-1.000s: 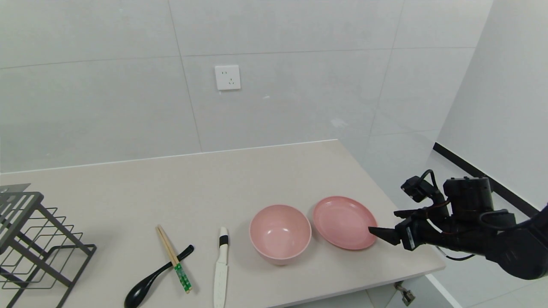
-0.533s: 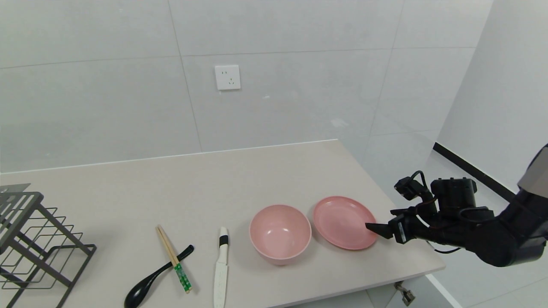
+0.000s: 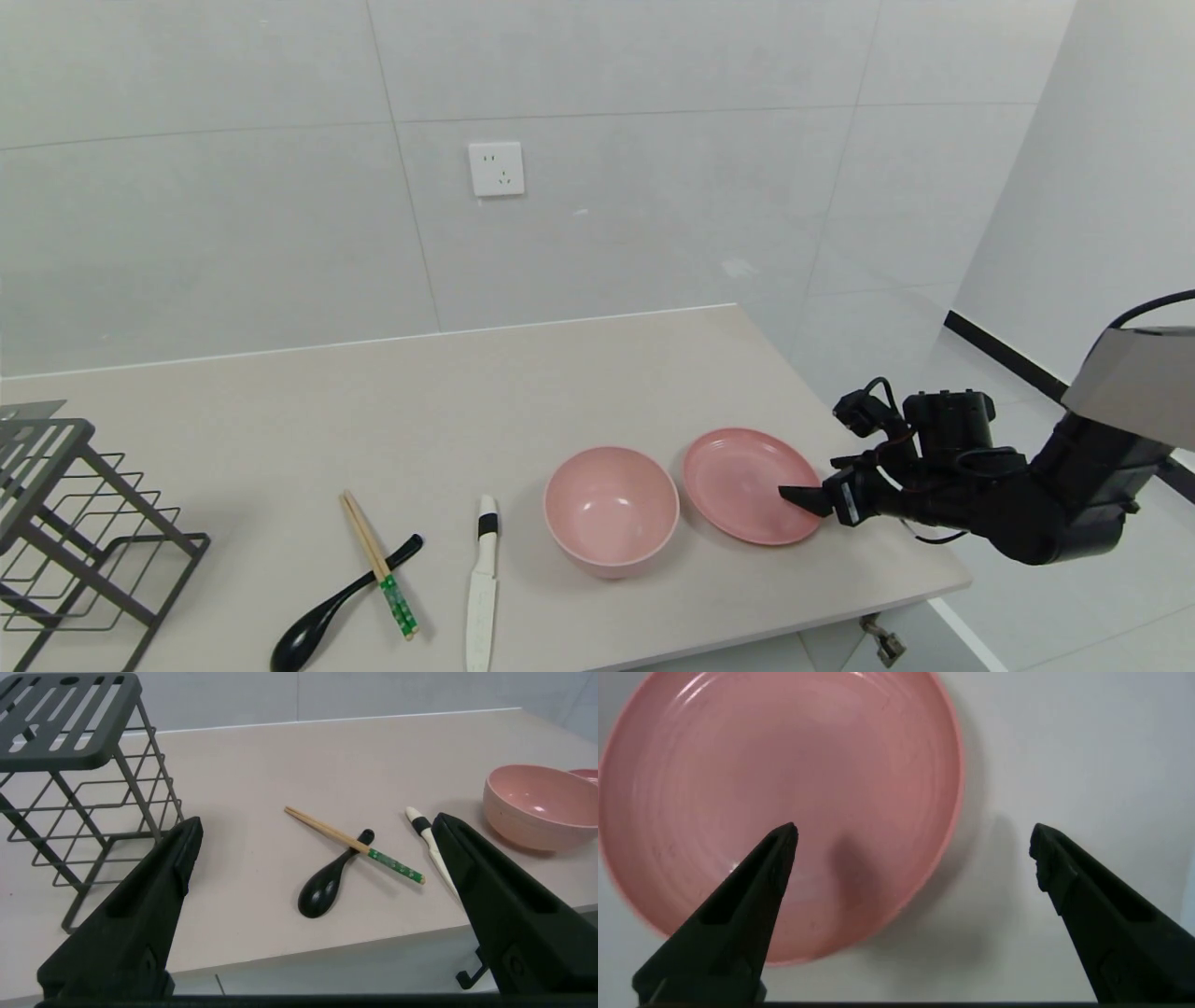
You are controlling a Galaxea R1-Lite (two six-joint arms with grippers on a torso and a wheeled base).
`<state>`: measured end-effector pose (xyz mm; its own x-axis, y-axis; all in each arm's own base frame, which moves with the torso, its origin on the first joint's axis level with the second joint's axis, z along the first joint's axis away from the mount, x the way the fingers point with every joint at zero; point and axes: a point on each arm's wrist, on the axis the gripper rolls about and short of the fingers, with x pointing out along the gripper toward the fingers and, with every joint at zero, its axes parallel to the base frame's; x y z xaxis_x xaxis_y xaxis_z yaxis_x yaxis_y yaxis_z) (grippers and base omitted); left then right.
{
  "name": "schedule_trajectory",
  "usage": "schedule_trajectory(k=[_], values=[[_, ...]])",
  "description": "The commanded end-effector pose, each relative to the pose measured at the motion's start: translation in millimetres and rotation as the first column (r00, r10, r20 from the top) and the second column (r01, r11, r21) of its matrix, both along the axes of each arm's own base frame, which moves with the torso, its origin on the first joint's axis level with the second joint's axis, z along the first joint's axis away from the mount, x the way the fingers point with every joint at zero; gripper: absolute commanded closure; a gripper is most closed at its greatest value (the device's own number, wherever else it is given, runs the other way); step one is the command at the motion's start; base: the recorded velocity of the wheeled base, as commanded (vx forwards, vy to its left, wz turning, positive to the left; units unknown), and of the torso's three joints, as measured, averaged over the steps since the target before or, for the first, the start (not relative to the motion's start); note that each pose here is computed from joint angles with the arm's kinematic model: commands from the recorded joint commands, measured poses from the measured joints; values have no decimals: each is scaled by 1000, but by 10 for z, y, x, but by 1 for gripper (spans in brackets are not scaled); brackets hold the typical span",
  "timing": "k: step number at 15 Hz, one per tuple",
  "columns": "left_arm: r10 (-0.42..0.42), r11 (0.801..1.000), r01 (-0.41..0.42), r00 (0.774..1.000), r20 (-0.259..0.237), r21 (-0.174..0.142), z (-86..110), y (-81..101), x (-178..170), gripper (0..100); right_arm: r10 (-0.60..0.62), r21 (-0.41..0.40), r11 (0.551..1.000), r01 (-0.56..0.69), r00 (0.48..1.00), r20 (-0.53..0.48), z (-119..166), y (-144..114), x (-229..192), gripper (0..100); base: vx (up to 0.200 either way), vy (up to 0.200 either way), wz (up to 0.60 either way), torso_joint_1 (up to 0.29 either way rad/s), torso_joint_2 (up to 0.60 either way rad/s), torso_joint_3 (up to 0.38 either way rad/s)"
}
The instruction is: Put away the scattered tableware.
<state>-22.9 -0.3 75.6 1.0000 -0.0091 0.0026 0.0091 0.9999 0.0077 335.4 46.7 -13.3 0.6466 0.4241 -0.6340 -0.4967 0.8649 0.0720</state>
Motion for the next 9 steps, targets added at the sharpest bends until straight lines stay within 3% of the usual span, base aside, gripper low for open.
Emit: schedule_trajectory(k=[1, 9], values=[[0, 1000, 0, 1000, -1, 0, 1, 0, 1, 0, 12, 0, 1000, -12, 1000, -2, -35, 44, 27, 0, 0, 0, 0, 0, 0, 0], [0, 1000, 0, 1000, -1, 3, 1, 0, 1, 0, 40, 11, 999, -40, 998, -40, -169, 194, 32, 0, 0, 0, 0, 0, 0, 0]])
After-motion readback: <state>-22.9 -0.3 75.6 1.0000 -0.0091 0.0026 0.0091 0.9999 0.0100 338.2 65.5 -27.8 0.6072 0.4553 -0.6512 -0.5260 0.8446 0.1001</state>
